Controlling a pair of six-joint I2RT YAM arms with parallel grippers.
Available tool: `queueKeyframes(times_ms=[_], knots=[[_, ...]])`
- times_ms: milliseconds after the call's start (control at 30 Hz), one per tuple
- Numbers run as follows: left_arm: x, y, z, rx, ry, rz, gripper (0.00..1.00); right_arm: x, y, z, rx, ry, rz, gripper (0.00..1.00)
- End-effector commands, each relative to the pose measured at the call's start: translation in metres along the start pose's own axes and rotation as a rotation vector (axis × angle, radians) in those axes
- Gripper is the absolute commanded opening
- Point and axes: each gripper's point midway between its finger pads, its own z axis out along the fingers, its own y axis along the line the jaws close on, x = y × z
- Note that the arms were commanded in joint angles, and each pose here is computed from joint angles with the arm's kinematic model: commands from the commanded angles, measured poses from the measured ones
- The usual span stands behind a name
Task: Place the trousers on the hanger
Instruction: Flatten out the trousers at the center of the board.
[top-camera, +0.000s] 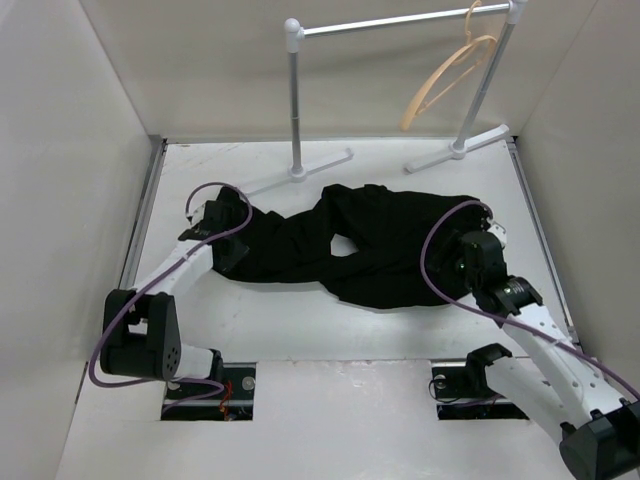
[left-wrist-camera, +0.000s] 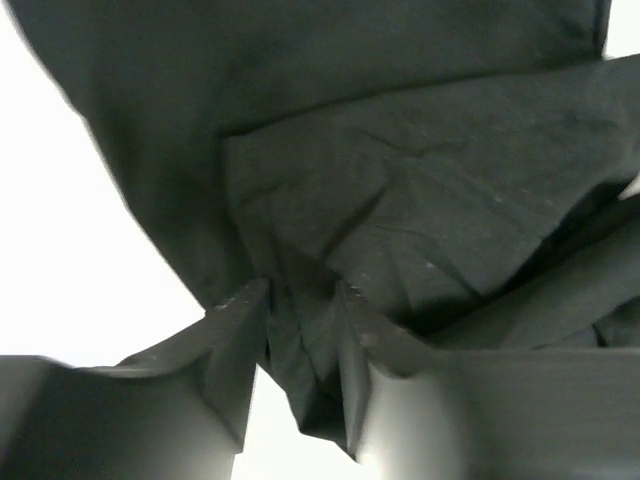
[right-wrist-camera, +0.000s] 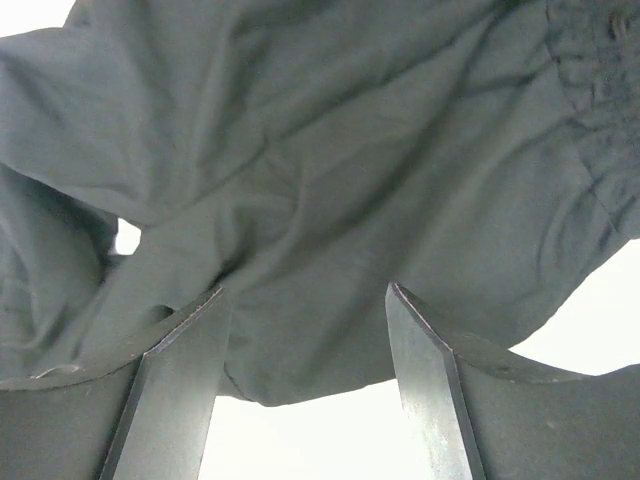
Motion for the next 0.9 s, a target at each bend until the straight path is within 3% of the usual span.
queueKeyframes(times_ms=[0, 100, 200, 433, 600, 667, 767, 867], knots=[[-0.008, -0.027, -0.005, 0.077, -0.028, -0.012, 0.23, 0.003, 0.003, -0.003, -0.019, 0.006, 0.008, 0.69], [-0.003, -0.025, -0.001, 0.067, -0.013, -0.01, 0.08, 0.005, 0.0, -0.004, -0.02, 0.005, 0.008, 0.7], [-0.018, -0.024, -0.013, 0.09, -0.06, -0.078, 0.0, 0.003, 0.0, -0.007, -0.029, -0.007, 0.008, 0.73], [-0.159, -0.099, -0.106, 0.292, -0.388, -0.179, 0.0, -0.007, 0.002, -0.007, -0.041, -0.026, 0.018, 0.74], [-0.259, -0.153, -0.133, 0.382, -0.549, -0.237, 0.02, -0.012, 0.008, -0.008, -0.069, -0.039, 0.023, 0.76], [-0.293, -0.158, -0.12, 0.345, -0.596, -0.267, 0.06, -0.011, 0.009, -0.009, -0.076, -0.033, 0.023, 0.77], [-0.32, -0.158, -0.077, 0.269, -0.592, -0.25, 0.33, -0.007, 0.012, -0.01, -0.092, -0.016, 0.02, 0.79], [-0.312, -0.127, -0.059, 0.175, -0.536, -0.254, 0.54, -0.006, 0.011, -0.015, -0.102, -0.022, 0.015, 0.81]])
